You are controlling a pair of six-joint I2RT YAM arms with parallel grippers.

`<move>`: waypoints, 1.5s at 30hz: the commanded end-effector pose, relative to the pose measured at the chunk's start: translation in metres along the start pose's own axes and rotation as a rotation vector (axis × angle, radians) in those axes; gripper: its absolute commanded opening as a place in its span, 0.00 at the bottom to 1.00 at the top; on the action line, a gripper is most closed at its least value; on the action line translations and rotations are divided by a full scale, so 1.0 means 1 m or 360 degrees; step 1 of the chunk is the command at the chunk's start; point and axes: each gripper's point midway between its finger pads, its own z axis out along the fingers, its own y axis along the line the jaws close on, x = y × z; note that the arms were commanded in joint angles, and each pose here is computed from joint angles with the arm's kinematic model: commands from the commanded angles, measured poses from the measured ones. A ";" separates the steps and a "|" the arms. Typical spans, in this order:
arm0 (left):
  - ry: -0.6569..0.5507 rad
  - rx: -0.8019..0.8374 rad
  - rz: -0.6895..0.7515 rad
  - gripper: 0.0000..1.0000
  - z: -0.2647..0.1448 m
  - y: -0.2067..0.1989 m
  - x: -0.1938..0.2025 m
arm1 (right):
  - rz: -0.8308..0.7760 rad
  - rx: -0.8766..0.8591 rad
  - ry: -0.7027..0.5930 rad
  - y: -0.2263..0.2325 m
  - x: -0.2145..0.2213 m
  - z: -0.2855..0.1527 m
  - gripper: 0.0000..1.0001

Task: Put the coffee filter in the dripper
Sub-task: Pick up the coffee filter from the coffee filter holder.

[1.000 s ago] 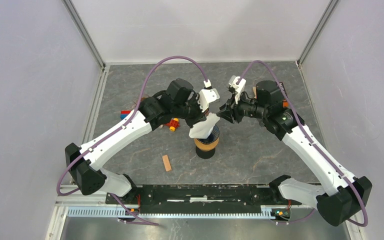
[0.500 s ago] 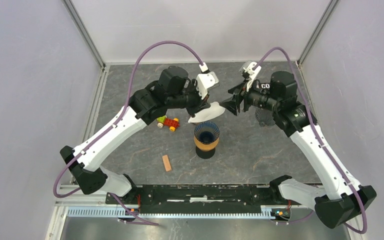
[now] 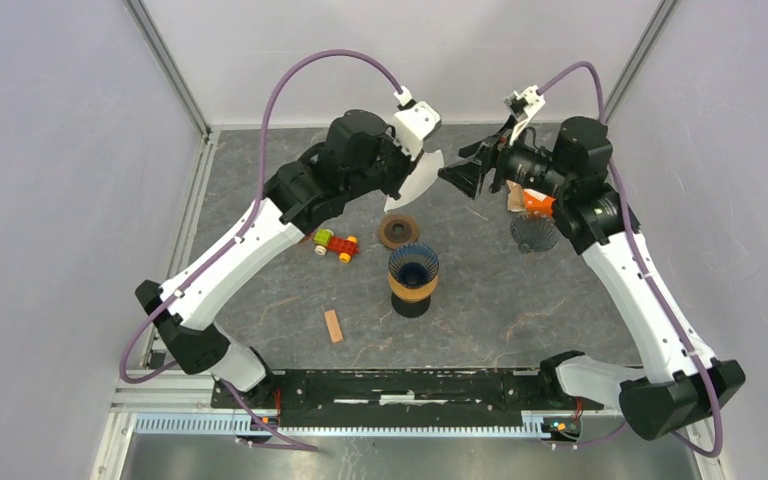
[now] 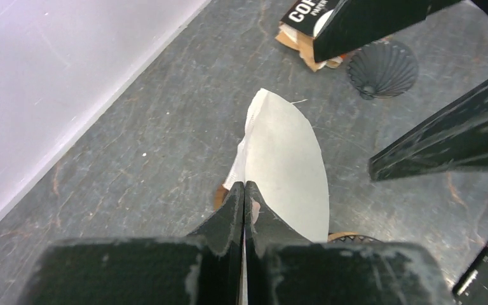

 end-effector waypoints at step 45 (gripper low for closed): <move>-0.0147 -0.0449 -0.0117 0.02 0.030 -0.019 -0.027 | 0.0502 0.0025 0.0186 -0.038 0.078 0.049 0.61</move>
